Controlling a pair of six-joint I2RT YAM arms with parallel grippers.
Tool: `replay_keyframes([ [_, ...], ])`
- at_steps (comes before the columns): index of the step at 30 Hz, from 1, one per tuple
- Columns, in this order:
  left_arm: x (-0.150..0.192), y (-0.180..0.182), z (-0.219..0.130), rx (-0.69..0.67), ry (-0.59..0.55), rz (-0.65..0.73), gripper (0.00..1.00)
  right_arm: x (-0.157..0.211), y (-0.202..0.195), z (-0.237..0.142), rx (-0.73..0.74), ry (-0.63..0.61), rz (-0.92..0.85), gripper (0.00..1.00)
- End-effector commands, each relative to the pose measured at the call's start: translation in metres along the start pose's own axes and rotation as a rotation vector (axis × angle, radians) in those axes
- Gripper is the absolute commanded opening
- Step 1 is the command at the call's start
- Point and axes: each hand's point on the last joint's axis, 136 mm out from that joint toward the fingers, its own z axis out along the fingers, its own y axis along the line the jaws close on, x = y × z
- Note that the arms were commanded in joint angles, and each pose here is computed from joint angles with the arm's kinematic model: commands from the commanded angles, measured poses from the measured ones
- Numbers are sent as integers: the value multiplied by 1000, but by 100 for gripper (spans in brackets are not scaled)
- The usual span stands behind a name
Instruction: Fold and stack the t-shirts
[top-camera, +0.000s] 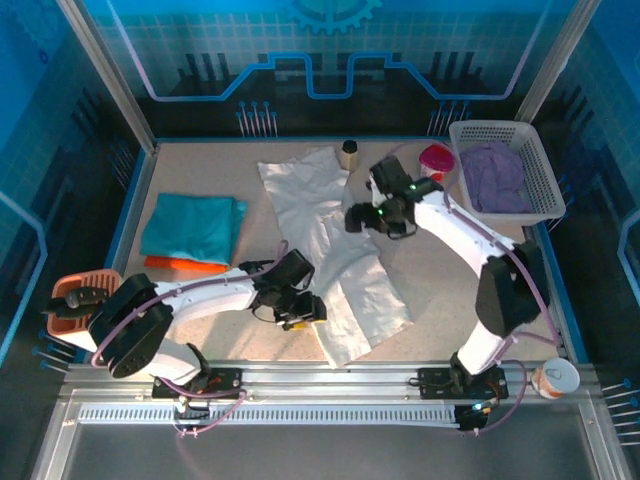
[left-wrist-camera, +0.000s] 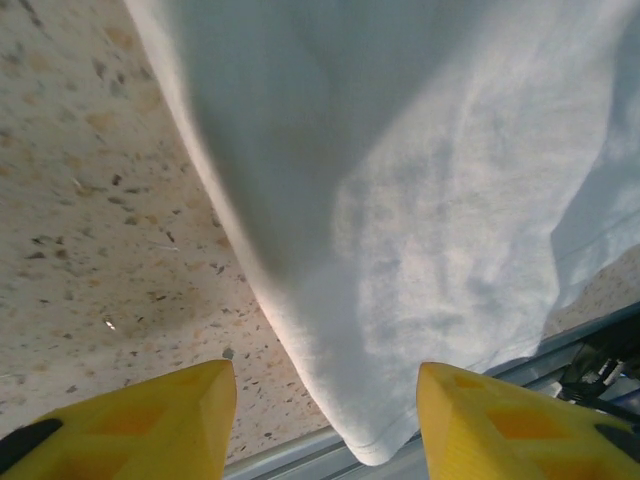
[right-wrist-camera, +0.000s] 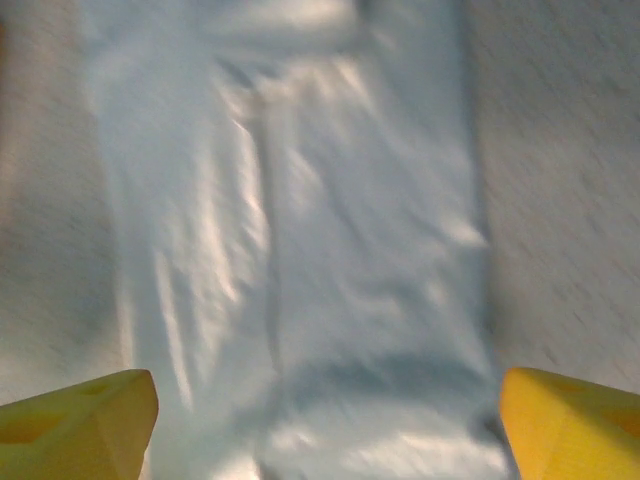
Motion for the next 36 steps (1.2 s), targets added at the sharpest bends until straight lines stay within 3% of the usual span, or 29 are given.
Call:
replay_keyframes([
  [1,-7,11,1,-49,-3,-35,53,46,-31,-17,76,48,60,88],
  [8,-93,-5,-53,-51,-104,-1,55,112,-63,-22,93,67,151,88],
  [18,-188,-32,-34,-97,-101,55,55,141,-70,-15,65,102,211,87],
  [24,-224,-5,-14,-158,-81,0,55,165,-79,-16,81,137,240,86],
  [30,-253,23,-16,-192,-59,-25,55,183,-78,-8,29,149,291,85],
  [36,-269,43,-22,-274,-23,60,55,186,-71,3,-16,176,313,84],
])
